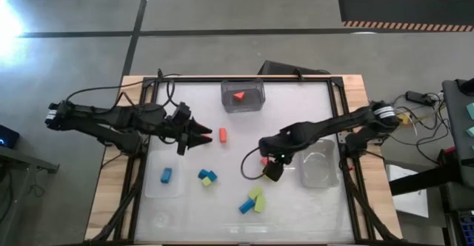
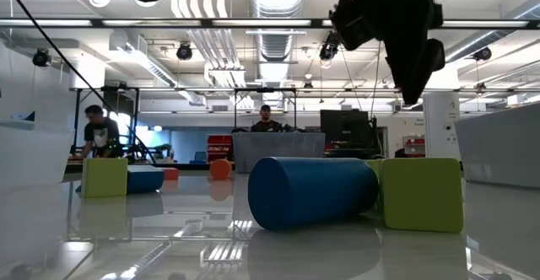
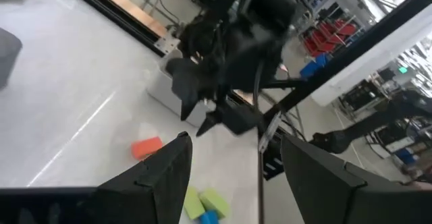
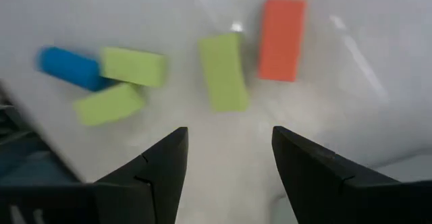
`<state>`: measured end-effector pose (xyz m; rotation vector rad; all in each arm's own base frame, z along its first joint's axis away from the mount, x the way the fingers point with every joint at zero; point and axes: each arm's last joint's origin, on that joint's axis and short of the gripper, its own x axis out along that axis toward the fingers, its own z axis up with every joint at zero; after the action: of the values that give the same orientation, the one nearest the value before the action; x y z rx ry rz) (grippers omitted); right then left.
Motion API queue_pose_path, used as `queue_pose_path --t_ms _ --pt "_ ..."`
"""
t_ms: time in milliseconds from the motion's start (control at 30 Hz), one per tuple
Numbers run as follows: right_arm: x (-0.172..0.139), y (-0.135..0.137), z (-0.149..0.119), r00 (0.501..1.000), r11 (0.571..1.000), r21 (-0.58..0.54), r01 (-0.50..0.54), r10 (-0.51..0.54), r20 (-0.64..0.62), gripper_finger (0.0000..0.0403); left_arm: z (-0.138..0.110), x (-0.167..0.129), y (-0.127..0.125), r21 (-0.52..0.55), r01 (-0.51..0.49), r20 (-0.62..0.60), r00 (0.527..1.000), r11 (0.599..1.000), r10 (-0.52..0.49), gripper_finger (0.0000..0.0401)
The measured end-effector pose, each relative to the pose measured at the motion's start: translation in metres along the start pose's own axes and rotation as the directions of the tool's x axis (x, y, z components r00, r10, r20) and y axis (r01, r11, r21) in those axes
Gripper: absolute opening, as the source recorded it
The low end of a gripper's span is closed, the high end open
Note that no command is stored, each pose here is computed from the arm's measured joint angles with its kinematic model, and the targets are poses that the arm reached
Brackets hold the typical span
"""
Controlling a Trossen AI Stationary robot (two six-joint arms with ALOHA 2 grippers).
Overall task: Sort & place blocks by color
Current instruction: Put the green block into the gray bin
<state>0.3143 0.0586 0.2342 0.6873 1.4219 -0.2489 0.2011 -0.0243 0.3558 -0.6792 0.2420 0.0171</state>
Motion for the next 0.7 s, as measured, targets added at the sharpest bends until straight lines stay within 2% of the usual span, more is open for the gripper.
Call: queue_pose_path --t_ms 67,167,400,700 --pt "0.006 0.003 0.005 0.998 0.998 -0.028 0.06 -0.061 -0.026 0.0205 0.001 0.0 0.001 0.021 -0.003 0.003 1.0 1.0 0.003 0.021" --pt "0.015 0.009 0.014 0.993 0.993 -0.071 0.095 -0.099 -0.058 0.0205 0.001 -0.001 0.001 0.047 -0.002 0.007 1.0 0.999 0.002 0.021" --pt "0.032 0.017 0.028 0.989 0.984 -0.129 0.126 -0.134 -0.056 0.0205 0.004 -0.002 0.002 0.08 -0.009 0.019 1.0 0.997 0.008 0.021" --pt "0.051 0.024 0.028 0.988 0.981 -0.146 0.129 -0.139 -0.067 0.0205 0.007 -0.011 0.001 0.129 0.001 0.047 0.999 0.992 -0.007 0.021"
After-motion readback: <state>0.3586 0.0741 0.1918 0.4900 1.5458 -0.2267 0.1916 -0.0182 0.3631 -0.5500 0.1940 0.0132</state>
